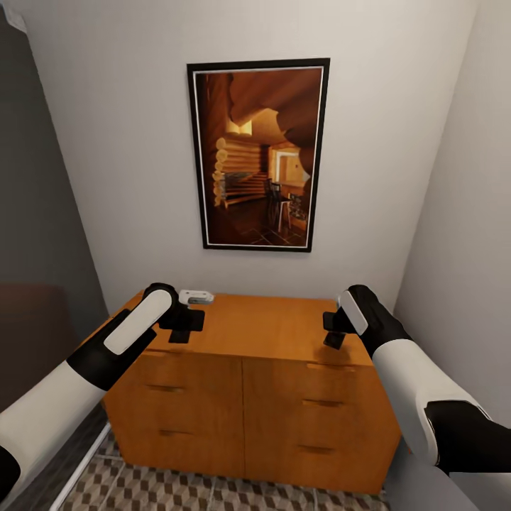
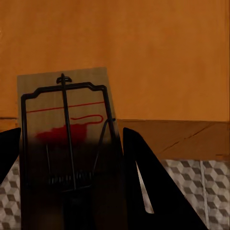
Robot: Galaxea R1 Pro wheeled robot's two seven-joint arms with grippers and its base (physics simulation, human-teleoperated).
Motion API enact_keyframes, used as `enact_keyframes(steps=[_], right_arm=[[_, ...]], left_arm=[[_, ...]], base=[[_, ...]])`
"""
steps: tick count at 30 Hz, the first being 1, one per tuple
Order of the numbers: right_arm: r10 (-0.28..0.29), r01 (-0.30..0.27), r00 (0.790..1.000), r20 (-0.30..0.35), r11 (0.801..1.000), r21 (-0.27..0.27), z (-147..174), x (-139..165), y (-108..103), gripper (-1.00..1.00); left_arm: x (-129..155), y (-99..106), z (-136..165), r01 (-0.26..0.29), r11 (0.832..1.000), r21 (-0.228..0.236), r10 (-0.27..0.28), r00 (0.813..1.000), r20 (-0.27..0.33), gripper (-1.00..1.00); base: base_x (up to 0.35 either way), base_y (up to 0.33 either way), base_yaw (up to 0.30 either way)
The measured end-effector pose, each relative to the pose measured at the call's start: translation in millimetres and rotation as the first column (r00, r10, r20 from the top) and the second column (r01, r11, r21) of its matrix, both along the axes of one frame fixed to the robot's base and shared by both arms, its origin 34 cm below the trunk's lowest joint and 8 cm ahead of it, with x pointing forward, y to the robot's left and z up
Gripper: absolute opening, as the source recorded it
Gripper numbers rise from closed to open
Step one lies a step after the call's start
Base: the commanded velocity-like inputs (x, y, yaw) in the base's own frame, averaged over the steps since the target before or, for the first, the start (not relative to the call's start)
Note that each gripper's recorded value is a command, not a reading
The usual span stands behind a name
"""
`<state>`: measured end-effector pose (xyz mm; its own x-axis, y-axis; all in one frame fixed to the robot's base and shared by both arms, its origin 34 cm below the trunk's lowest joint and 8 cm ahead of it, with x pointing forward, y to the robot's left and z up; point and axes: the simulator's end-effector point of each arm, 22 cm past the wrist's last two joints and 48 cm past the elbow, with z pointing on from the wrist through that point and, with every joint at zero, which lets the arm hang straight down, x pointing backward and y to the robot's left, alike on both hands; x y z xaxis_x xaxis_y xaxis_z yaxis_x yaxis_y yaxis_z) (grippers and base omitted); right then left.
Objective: Take the four mousetraps from the cabinet in the bathroom and place them on the bathroom floor. Make sure all four end up on the same floor surface, and ensure that at least two of them are either under or directly next to the same bathroom sink.
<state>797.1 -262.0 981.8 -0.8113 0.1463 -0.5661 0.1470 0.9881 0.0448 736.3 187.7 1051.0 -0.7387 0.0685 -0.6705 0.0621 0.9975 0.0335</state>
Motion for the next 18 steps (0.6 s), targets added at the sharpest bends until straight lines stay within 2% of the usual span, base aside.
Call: enact_keyframes(steps=[12, 18], right_arm=[[0.001, -0.001, 1.0, -0.001, 1.0, 0.001, -0.5, -0.2, 1.1, -1.0], [0.001, -0.001, 1.0, -0.001, 1.0, 0.001, -0.6, -0.3, 1.1, -1.0]], left_arm=[[-0.2, 1.3, -0.4, -0.001, 1.0, -0.002, 0.001, 1.0, -0.002, -1.0], [-0.9, 0.0, -0.7, 0.003, 1.0, -0.008, -0.003, 1.0, -0.006, -1.0]], base=[[-0.344, 0.002, 0.0], [-0.315, 0.133, 0.0]])
